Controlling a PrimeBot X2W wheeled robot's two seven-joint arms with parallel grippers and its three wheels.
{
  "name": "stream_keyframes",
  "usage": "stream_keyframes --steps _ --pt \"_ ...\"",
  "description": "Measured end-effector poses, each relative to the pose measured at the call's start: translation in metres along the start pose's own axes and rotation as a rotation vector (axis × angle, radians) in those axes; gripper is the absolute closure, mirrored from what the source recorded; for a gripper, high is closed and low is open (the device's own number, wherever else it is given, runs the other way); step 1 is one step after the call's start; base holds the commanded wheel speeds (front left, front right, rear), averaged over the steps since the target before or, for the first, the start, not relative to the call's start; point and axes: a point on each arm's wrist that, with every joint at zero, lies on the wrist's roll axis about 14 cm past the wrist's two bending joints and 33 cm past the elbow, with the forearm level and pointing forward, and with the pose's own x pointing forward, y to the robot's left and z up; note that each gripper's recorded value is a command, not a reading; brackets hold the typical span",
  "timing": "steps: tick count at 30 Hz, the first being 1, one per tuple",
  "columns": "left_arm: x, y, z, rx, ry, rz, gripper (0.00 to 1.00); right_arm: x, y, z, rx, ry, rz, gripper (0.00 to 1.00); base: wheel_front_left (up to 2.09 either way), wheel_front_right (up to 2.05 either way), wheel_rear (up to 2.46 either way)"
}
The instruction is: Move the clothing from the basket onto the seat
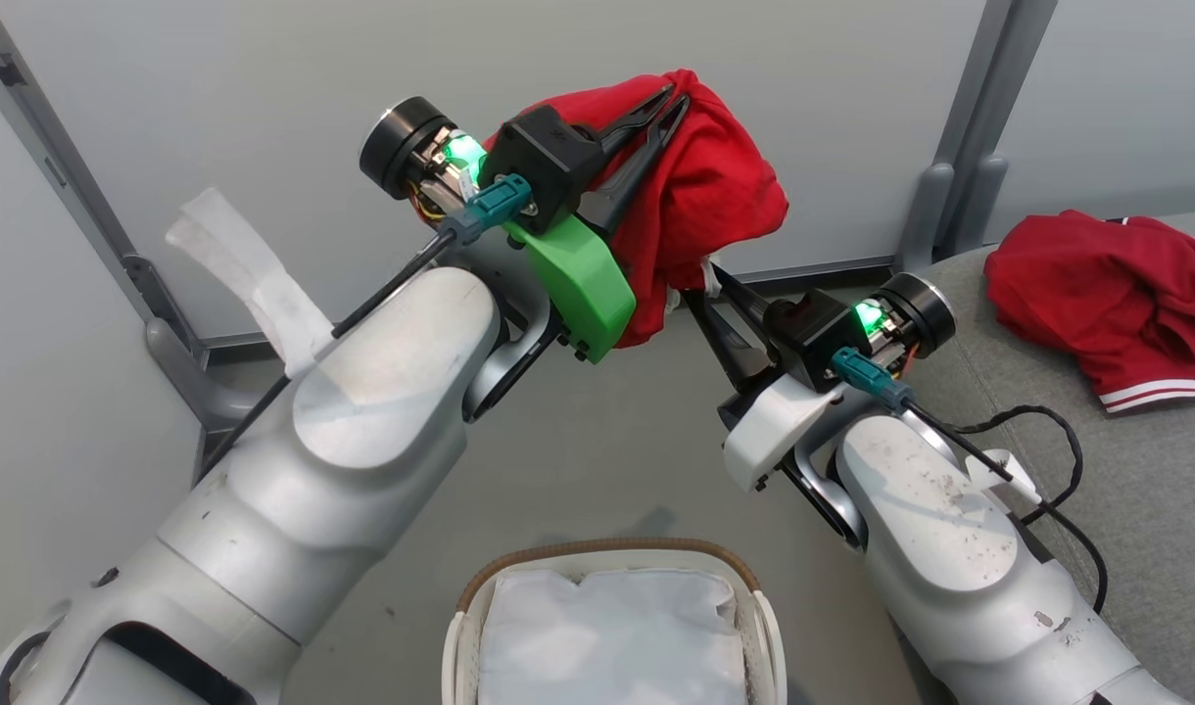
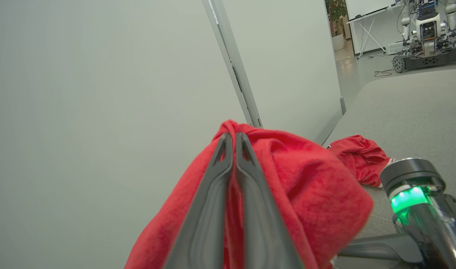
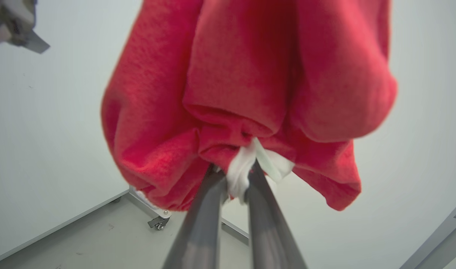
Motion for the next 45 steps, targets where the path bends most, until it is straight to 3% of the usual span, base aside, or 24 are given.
stream_keyframes --steps 13,15,16,17,18,32,45 --pt "-0.010 0.007 -0.028 -0.115 0.023 0.055 1.00 -0.005 -0.019 0.012 -0.001 -0.040 -0.060 1.00 0.00 0.00 0.00" --pt "-0.013 0.005 -0.036 -0.141 0.021 0.062 0.64 -0.007 -0.026 0.015 -0.003 -0.050 -0.080 1.00 0.00 0.00 0.00" --pt "-0.015 0.002 -0.041 -0.156 0.025 0.064 0.28 -0.009 -0.029 0.016 -0.007 -0.053 -0.091 1.00 0.00 0.00 0.00" --pt "-0.017 0.000 -0.046 -0.173 0.029 0.069 0.03 -0.010 -0.033 0.016 -0.008 -0.056 -0.104 1.00 0.00 0.00 0.00" --pt "-0.019 -0.002 -0.050 -0.183 0.031 0.070 0.00 -0.011 -0.036 0.017 -0.011 -0.058 -0.113 1.00 0.00 0.00 0.00" --pt "-0.052 -0.037 -0.105 -0.347 0.095 0.119 0.00 -0.027 -0.079 0.021 -0.071 -0.065 -0.240 1.00 0.00 0.00 0.00" --pt "-0.065 -0.081 -0.125 -0.466 0.117 0.111 0.00 -0.061 -0.102 0.007 -0.106 -0.006 -0.325 1.00 0.00 0.00 0.00"
